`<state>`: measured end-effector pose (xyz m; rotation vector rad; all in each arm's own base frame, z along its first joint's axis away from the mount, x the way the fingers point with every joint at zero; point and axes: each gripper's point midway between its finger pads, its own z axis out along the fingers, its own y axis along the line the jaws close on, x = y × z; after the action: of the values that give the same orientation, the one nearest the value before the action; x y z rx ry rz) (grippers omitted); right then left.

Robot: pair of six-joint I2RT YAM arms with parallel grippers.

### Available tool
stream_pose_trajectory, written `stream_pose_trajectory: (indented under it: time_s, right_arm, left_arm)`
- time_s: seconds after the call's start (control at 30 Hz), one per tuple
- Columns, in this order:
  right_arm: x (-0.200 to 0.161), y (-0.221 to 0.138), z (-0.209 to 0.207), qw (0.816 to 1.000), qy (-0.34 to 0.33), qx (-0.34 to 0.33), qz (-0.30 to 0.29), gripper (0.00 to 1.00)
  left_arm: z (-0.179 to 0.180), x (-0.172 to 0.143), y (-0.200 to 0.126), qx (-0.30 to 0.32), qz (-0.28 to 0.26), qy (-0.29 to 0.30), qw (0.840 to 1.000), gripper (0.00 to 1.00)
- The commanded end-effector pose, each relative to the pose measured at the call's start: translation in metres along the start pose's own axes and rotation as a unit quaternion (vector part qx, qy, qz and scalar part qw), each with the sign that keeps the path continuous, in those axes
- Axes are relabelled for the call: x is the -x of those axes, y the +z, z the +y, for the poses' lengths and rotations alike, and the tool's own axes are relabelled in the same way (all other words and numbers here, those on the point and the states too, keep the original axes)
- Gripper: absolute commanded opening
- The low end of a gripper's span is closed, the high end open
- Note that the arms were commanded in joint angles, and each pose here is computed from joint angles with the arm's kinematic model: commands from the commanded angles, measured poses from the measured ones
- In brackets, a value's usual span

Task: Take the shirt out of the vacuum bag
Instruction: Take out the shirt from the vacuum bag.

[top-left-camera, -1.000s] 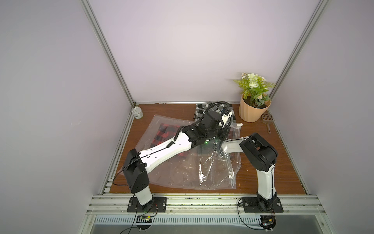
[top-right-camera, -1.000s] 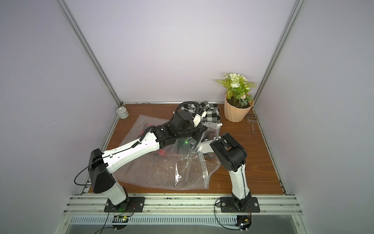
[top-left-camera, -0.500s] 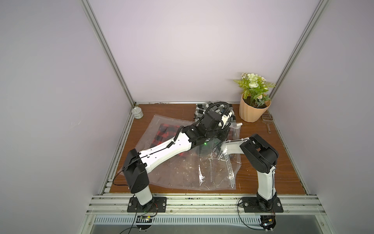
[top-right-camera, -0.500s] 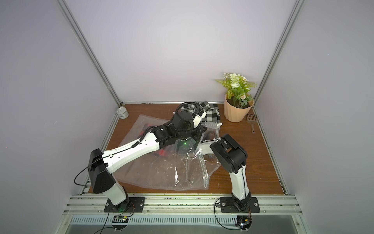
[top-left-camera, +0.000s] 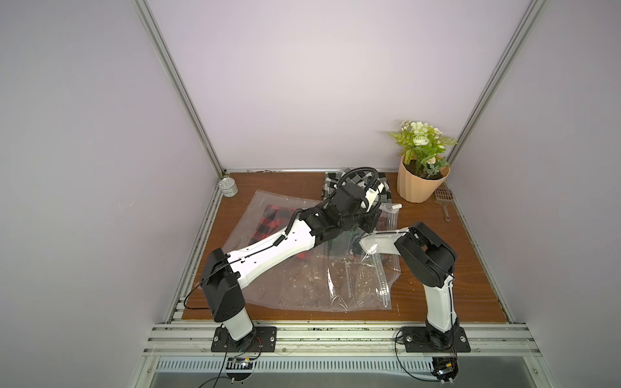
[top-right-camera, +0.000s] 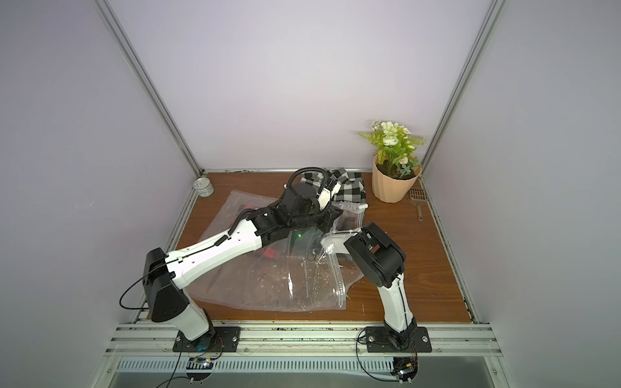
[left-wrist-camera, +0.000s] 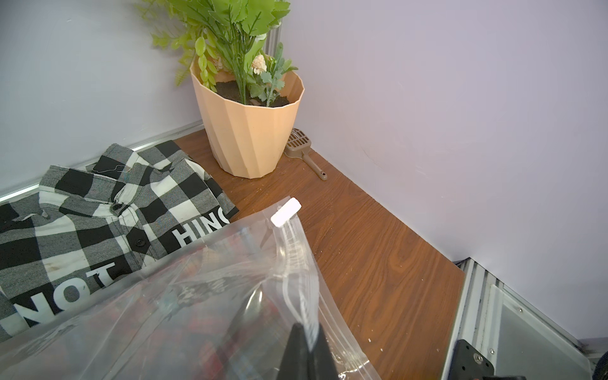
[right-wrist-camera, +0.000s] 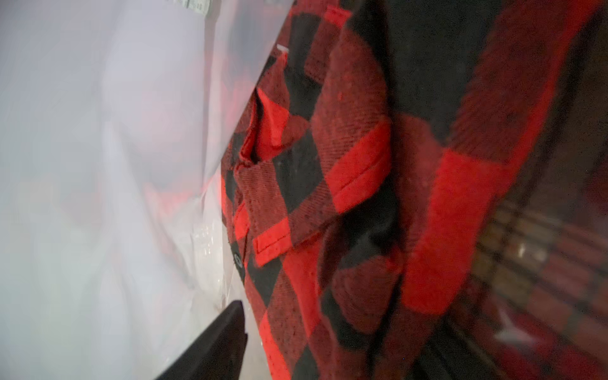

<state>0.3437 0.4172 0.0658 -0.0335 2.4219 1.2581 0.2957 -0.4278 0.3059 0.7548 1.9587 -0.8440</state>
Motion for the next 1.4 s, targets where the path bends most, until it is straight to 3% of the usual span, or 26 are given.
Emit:
stream_pose_trajectory:
  time_s: [0.0, 0.4, 0.67, 1.0, 1.13, 1.37]
  right_arm:
    - [-0.017, 0.005, -0.048, 0.995, 0.02, -0.097, 0.01, 0.74]
    - [-0.008, -0.039, -0.057, 0.982, -0.03, -0.187, -0.005, 0.76]
    - [-0.01, -0.017, -0.074, 0.979, -0.024, -0.205, -0.001, 0.76]
    - [-0.022, 0.01, -0.082, 0.982, -0.004, -0.189, 0.004, 0.76]
    - [-0.021, 0.017, -0.069, 0.992, 0.009, -0.124, -0.013, 0.73]
    - [-0.018, 0.032, -0.06, 0.996, 0.013, -0.087, -0.016, 0.66]
  left_arm:
    - [-0.007, 0.009, -0.011, -0.014, -0.015, -0.001, 1.0, 0.0]
    - [-0.007, 0.011, -0.014, -0.01, -0.018, 0.005, 1.0, 0.01]
    - [-0.01, 0.009, -0.012, -0.018, -0.018, 0.002, 1.0, 0.01]
    - [-0.013, 0.009, -0.009, -0.022, -0.016, 0.002, 1.0, 0.0]
    - [-0.014, 0.009, -0.007, -0.022, -0.017, 0.003, 1.0, 0.01]
    - [-0.017, 0.008, -0.006, -0.025, -0.016, 0.001, 1.0, 0.01]
